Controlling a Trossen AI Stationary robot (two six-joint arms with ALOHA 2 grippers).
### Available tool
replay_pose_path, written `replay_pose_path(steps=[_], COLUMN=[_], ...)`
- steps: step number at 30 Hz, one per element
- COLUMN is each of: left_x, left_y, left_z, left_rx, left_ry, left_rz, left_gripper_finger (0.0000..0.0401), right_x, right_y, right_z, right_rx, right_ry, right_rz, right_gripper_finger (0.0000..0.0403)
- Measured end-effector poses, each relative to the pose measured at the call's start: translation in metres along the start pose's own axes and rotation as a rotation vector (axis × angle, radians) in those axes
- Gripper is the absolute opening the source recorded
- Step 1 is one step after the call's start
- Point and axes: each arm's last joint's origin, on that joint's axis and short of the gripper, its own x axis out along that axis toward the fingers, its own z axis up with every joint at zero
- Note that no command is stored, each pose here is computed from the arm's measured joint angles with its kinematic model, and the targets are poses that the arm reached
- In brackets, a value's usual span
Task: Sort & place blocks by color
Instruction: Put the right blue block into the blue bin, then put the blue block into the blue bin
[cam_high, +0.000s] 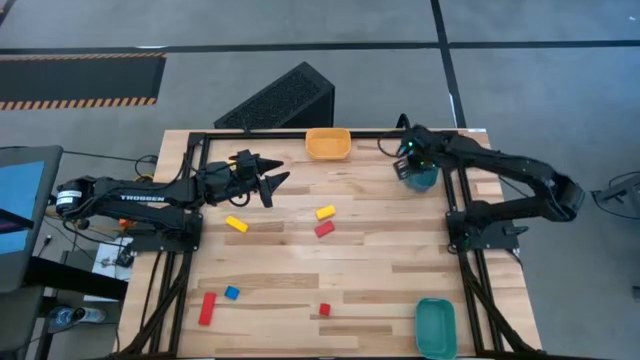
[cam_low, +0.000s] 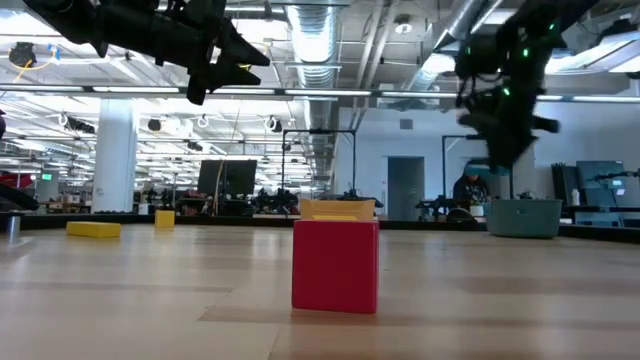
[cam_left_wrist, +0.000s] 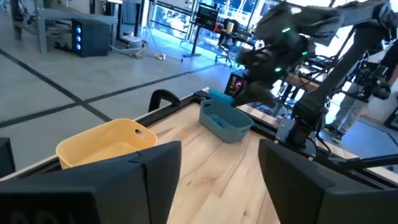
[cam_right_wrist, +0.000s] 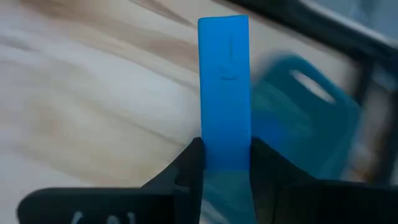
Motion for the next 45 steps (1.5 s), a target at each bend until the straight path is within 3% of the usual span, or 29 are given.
replay_pose_path(steps=[4, 9, 16, 23, 30, 39, 45], left_x=[0.0, 0.0, -0.002, -0.01, -0.017, -0.019, -0.021], left_y=[0.0, 0.0, -0.002, -0.02, -0.038, -0.059, -0.068], left_z=[0.0, -0.001, -0.01, -0.026, -0.031, 0.005, 0.033], left_rx=[0.002, 0.001, -0.031, 0.034, 0.015, 0.105, 0.09], left_ry=[0.0, 0.01, 0.095, 0.227, 0.238, 0.225, 0.167], left_rz=[0.0, 0.002, 0.007, -0.091, -0.172, -0.075, -0.027], left_gripper_finger=[0.0209, 0.0209, 0.0209, 0.0196, 0.0188, 0.0187, 0.0187], right_x=[0.023, 0.046, 0.063, 0.055, 0.023, -0.042, -0.059], right_y=[-0.019, -0.02, -0.017, -0.019, -0.018, -0.008, 0.007], right_z=[0.003, 0.007, 0.004, 0.005, 0.015, 0.044, 0.05], right_rx=[0.055, 0.058, 0.02, 0.013, 0.005, -0.072, -0.176], right_ry=[0.154, 0.262, 0.346, 0.31, 0.084, -0.396, -0.513], right_rz=[-0.102, -0.034, -0.048, -0.032, 0.094, 0.32, 0.623], right_gripper_finger=[0.0101, 0.0102, 0.0105, 0.0178, 0.0258, 0.0256, 0.0254])
